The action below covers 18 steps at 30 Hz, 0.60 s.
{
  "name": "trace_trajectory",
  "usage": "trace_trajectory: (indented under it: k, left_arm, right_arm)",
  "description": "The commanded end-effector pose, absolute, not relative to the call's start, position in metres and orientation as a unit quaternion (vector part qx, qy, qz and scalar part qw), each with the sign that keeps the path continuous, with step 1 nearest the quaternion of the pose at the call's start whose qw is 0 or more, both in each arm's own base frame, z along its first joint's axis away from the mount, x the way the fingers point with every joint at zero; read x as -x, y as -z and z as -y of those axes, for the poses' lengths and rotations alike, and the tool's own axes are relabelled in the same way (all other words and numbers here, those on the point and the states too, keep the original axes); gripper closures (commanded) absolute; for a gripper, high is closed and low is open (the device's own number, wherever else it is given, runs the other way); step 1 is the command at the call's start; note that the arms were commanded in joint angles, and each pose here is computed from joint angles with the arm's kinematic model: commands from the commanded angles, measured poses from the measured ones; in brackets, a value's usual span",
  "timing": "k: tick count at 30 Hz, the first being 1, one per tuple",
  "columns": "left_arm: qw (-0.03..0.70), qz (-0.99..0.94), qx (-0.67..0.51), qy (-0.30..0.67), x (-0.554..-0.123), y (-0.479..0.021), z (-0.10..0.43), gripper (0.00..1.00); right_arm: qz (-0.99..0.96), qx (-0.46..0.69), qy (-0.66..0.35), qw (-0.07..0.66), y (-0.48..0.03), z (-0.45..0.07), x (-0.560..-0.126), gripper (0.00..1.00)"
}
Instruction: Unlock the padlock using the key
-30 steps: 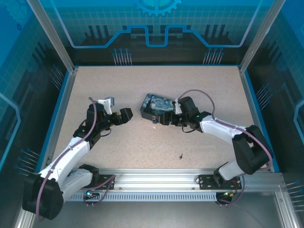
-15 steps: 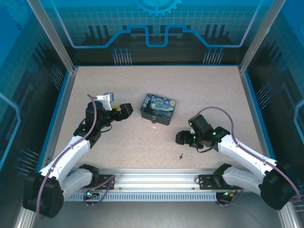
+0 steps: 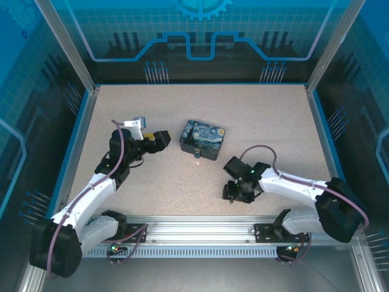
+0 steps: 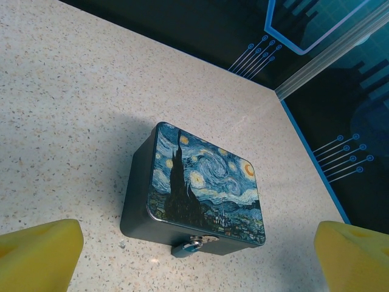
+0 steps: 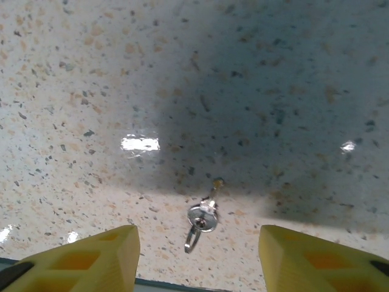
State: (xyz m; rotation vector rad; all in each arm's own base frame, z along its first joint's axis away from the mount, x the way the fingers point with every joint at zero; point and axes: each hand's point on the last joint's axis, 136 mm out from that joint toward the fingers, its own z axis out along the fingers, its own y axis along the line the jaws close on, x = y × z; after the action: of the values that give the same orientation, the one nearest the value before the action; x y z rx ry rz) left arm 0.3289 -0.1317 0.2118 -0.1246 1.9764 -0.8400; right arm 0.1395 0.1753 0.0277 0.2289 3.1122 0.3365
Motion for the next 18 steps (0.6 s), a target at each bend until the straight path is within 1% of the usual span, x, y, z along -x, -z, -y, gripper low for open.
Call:
trace_trajectory:
  k: [1, 5, 12, 18]
  left_arm:
    - [0.480, -0.803, 0.038, 0.352, -0.329, -0.213, 0.136, 0.01]
    - [0.478, -0.804, 0.036, 0.351, -0.328, -0.212, 0.137, 0.01]
    - [0.477, -0.805, 0.036, 0.349, -0.327, -0.212, 0.136, 0.01]
    - [0.478, -0.806, 0.035, 0.349, -0.326, -0.213, 0.136, 0.01]
  right_arm:
    - [-0.994, -0.063, -0.087, -0.005, -0.027, -0.179, -0.139, 0.49]
    - [-0.996, -0.053, -0.068, -0.012, -0.023, -0.180, -0.139, 0.53]
    - [-0.997, -0.055, -0.055, -0.024, -0.018, -0.175, -0.134, 0.64]
    - [-0.997, -0.054, -0.049, -0.036, -0.013, -0.171, -0.127, 0.69]
